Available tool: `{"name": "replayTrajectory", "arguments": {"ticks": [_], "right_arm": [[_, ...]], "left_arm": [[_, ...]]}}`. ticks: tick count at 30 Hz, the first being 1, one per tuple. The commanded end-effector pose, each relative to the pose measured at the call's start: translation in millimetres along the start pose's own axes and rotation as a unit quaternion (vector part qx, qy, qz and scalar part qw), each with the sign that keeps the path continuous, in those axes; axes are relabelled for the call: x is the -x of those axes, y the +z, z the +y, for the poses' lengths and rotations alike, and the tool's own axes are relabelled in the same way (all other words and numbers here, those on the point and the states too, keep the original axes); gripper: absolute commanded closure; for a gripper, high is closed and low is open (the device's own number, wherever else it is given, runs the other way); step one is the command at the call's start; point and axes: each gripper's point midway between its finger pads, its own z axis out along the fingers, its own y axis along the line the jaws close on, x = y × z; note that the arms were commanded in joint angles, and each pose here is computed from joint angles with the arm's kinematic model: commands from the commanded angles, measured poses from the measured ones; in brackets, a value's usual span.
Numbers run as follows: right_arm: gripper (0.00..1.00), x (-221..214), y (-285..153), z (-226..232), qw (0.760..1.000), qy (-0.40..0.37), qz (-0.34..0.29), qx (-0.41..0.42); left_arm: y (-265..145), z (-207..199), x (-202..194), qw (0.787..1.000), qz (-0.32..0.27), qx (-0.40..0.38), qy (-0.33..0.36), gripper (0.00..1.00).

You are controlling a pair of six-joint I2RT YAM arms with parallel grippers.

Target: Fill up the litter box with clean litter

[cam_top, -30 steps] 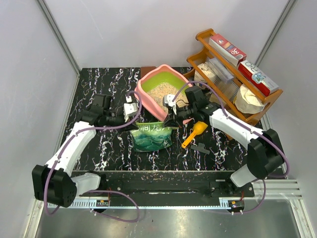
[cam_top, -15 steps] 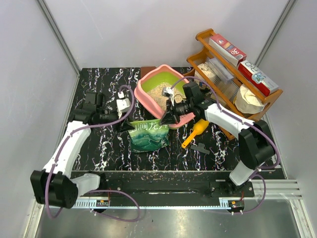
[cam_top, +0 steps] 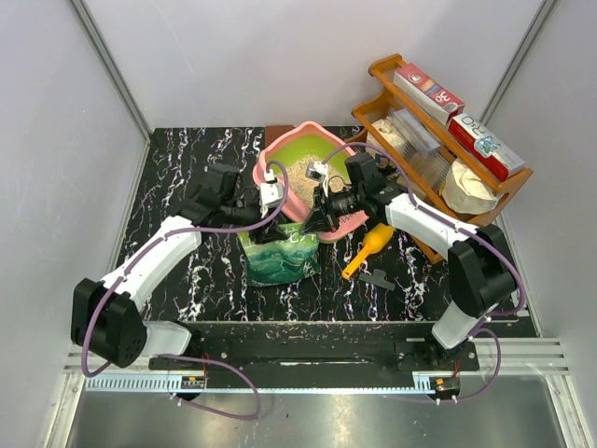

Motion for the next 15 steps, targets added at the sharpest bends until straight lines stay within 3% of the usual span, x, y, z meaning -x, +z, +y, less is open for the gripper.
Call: {"name": "replayTrajectory", "arguments": {"ticks": [1,10,15], "right_arm": [[1.0,37,-11,7,0.998,-0.045,-0.037,-0.008],[1.0,34,-11,6,0.998,-0.043,-0.037,-0.016],[1.0,33,-12,6,0.998,-0.041,-0.036,-0.017]], "left_arm": [[4,20,35,0.999,-0.033,0.021,0.034,0.51],[20,16,34,0.999,-0.03,-0.015,0.009,0.68],[22,12,27,0.999,-0.015,-0.03,-0.009,0.9]]}}
